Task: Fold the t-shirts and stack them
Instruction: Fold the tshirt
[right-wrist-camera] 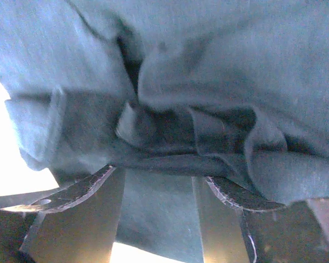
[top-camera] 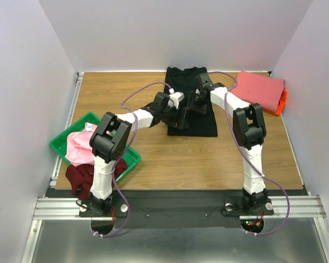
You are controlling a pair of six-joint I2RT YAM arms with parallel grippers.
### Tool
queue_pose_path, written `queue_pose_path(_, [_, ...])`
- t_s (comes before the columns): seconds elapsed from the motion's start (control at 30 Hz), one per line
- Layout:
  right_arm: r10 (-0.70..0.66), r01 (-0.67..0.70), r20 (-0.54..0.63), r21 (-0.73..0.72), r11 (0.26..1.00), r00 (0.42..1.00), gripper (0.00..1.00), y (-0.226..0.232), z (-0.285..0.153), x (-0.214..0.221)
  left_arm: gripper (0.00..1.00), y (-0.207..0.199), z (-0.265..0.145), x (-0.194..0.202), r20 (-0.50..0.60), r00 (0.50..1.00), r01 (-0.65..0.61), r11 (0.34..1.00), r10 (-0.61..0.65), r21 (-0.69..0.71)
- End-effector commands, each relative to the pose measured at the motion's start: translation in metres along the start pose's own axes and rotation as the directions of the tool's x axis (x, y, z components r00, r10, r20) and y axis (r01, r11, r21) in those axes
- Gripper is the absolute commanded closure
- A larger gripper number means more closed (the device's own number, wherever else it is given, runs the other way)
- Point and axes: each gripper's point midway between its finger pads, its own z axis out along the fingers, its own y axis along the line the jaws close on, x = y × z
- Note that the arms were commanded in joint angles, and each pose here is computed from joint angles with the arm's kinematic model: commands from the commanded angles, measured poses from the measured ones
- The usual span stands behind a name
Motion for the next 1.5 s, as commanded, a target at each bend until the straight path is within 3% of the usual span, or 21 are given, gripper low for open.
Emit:
queue_pose_path(0.0, [0.027, -0.026, 0.119, -0.008, 1.000, 0.992, 0.43, 0.018, 0.000, -0.040, 0.01, 0.019, -0.003, 0.052, -0.135, 0.990, 0.018, 0.997, -0.028, -0.072])
queue_pose_path(0.3, [0.077, -0.094, 0.371, 0.029, 0.995, 0.926, 0.42, 0.024, -0.019, -0.126, 0.01, 0.020, -0.004, 0.058, -0.159, 0.987, 0.001, 0.997, -0.013, -0.074])
queue_pose_path(0.53, [0.106, -0.174, 0.512, 0.086, 0.981, 0.852, 0.42, -0.021, -0.058, -0.179, 0.01, 0.025, -0.011, 0.063, -0.174, 0.985, -0.022, 0.994, 0.003, -0.109])
queue_pose_path(0.7, [0.039, -0.121, 0.536, 0.119, 0.986, 0.843, 0.42, -0.028, -0.086, -0.182, 0.01, 0.026, -0.021, 0.050, -0.160, 0.987, -0.033, 0.989, 0.009, -0.147])
queue_pose_path(0.87, [0.031, -0.101, 0.450, 0.133, 0.986, 0.892, 0.41, -0.038, -0.094, -0.137, 0.01, 0.021, -0.039, 0.008, -0.105, 0.994, -0.038, 0.977, 0.016, -0.212])
queue_pose_path(0.9, [0.036, -0.099, 0.457, 0.115, 0.988, 0.889, 0.41, -0.035, -0.112, -0.131, 0.01, 0.019, -0.046, -0.002, -0.087, 0.996, -0.038, 0.975, 0.019, -0.219])
queue_pose_path(1.0, [0.049, -0.108, 0.337, 0.160, 0.981, 0.940, 0.41, -0.061, -0.099, -0.069, 0.01, 0.017, -0.062, -0.022, -0.064, 0.998, -0.019, 0.966, 0.003, -0.259])
queue_pose_path(1.2, [0.125, -0.138, 0.174, 0.068, 0.988, 0.977, 0.42, -0.062, -0.101, 0.009, 0.01, 0.030, -0.083, -0.029, -0.068, 0.996, 0.028, 0.941, -0.054, -0.336])
queue_pose_path(1.47, [0.161, -0.165, 0.050, 0.087, 0.982, 0.986, 0.43, -0.070, -0.093, 0.080, 0.01, 0.025, -0.094, -0.030, -0.092, 0.989, 0.092, 0.961, -0.119, -0.262])
